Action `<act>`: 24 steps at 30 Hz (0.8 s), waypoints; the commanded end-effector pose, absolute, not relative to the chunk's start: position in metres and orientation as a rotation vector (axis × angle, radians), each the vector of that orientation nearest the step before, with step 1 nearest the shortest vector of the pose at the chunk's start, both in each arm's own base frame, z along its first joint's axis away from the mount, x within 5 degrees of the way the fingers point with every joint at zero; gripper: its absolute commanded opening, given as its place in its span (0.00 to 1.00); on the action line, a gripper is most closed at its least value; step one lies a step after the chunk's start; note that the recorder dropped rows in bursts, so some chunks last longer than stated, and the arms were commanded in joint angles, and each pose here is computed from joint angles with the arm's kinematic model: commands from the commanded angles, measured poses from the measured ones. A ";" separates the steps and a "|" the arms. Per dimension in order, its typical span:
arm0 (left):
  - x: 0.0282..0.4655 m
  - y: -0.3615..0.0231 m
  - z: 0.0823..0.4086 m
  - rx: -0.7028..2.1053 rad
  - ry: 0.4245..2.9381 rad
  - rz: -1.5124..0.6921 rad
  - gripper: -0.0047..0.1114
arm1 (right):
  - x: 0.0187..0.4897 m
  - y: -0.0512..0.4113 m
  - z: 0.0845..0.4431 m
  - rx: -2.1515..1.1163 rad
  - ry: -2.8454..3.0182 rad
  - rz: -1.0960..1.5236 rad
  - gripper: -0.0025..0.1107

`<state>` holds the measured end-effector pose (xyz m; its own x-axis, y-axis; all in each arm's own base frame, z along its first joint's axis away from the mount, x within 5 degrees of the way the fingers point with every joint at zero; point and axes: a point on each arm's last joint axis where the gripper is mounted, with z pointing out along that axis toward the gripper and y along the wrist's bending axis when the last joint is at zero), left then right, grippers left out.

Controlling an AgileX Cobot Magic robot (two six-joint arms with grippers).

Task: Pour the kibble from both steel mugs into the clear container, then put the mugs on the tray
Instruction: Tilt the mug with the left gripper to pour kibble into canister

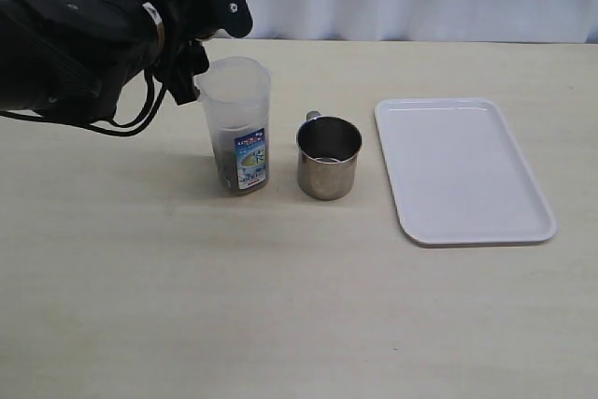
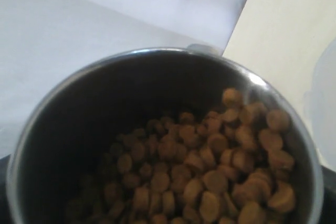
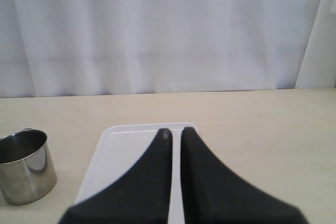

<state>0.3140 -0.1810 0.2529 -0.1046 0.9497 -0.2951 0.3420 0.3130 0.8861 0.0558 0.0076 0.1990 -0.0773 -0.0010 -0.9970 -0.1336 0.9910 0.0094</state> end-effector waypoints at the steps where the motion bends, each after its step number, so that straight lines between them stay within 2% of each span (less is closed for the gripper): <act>1: 0.314 -0.183 0.259 1.217 1.593 0.855 0.04 | 0.056 0.008 0.198 -0.097 1.648 0.114 0.06; 24: 0.315 -0.188 0.261 1.342 1.515 0.881 0.04 | 0.056 0.008 0.198 -0.097 1.648 0.114 0.06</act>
<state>0.3147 -0.1853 0.2550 -0.0259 0.9812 -0.1911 0.3665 0.1872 0.9114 0.0558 0.0076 0.1990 -0.0773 -0.0010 -0.9970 -0.1336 0.9910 0.0094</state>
